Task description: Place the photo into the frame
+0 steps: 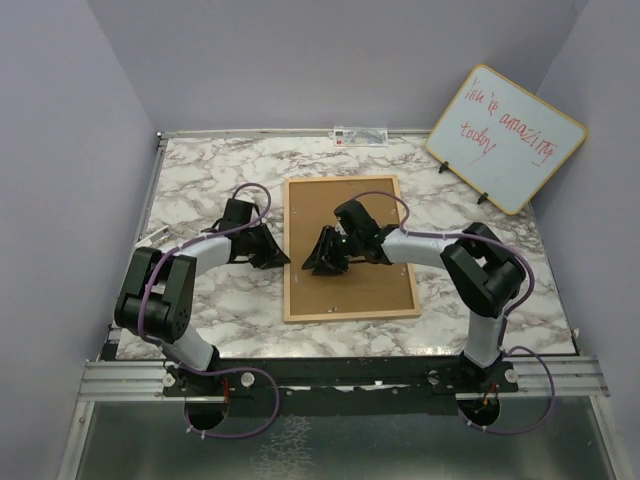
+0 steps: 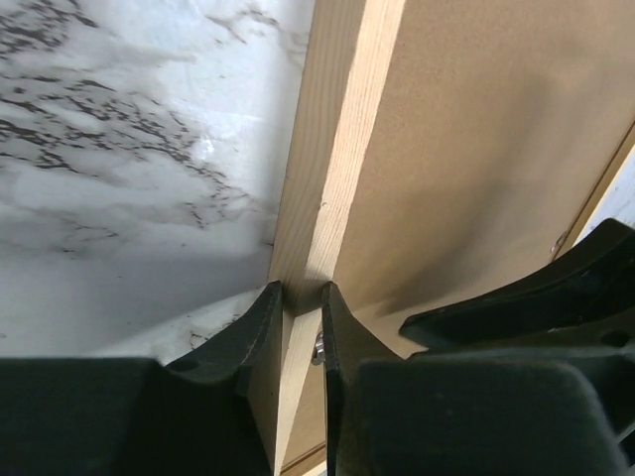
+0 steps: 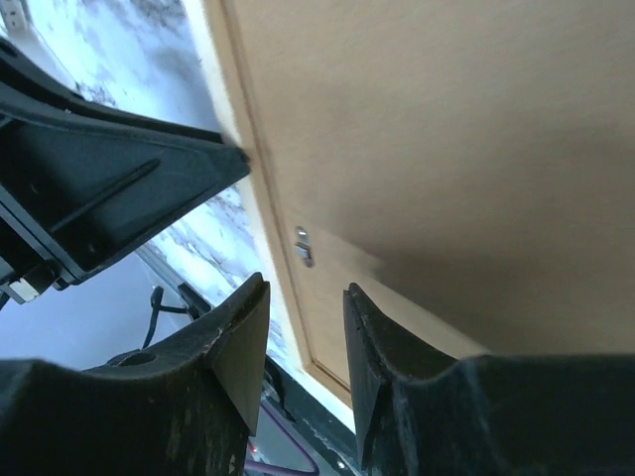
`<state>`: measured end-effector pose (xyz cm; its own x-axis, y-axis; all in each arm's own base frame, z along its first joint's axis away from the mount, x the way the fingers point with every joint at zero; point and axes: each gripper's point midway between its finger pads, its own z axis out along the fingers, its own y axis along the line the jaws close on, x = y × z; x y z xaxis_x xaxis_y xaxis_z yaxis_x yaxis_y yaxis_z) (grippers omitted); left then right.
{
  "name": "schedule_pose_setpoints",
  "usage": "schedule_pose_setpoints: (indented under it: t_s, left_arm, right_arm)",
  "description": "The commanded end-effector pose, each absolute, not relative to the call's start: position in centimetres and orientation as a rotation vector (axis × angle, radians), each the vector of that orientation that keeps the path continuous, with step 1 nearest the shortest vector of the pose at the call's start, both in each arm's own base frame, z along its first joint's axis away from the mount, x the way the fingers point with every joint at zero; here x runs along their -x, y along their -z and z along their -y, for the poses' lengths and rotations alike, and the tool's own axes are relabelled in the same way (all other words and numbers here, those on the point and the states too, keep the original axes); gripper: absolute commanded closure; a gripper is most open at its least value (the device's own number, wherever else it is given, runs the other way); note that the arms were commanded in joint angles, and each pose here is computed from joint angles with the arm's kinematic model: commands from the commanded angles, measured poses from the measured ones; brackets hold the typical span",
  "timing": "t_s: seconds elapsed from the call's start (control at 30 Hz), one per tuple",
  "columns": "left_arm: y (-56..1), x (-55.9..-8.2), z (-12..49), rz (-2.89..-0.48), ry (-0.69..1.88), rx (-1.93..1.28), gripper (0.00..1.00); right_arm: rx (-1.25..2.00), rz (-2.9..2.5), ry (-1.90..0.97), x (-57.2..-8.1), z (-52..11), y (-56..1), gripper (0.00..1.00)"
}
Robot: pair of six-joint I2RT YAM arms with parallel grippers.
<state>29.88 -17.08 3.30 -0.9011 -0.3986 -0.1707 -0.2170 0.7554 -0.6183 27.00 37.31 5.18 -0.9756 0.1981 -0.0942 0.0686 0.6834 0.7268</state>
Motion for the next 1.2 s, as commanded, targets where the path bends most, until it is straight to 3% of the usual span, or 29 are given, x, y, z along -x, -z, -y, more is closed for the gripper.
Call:
schedule_pose_setpoints:
  t_s: [0.0,0.23,0.43,0.73,1.17]
  left_arm:
    - [-1.0,-26.6,16.7,-2.779,0.807,0.465,0.86]
    - [-1.1,-26.6,16.6,-2.774,0.797,0.484,0.95]
    - [-1.0,-26.5,16.6,-2.778,0.797,0.483,0.97]
    - [-0.8,-26.0,17.4,-2.810,0.874,0.516,1.00]
    - [-0.6,-26.0,18.0,-2.830,0.912,0.556,1.00]
  right_arm:
    - [-0.270,-2.681,-1.130,-27.2,-38.8,-4.5,0.61]
    - [-0.260,-2.729,-1.095,-25.7,-40.1,-2.5,0.65]
    - [-0.285,-2.720,-1.047,-25.5,-39.2,-1.5,0.64]
    - [-0.199,-2.643,-1.242,-24.7,-41.9,-1.8,0.67]
    - [-0.165,-2.512,-1.311,-25.3,-42.2,-2.7,0.64]
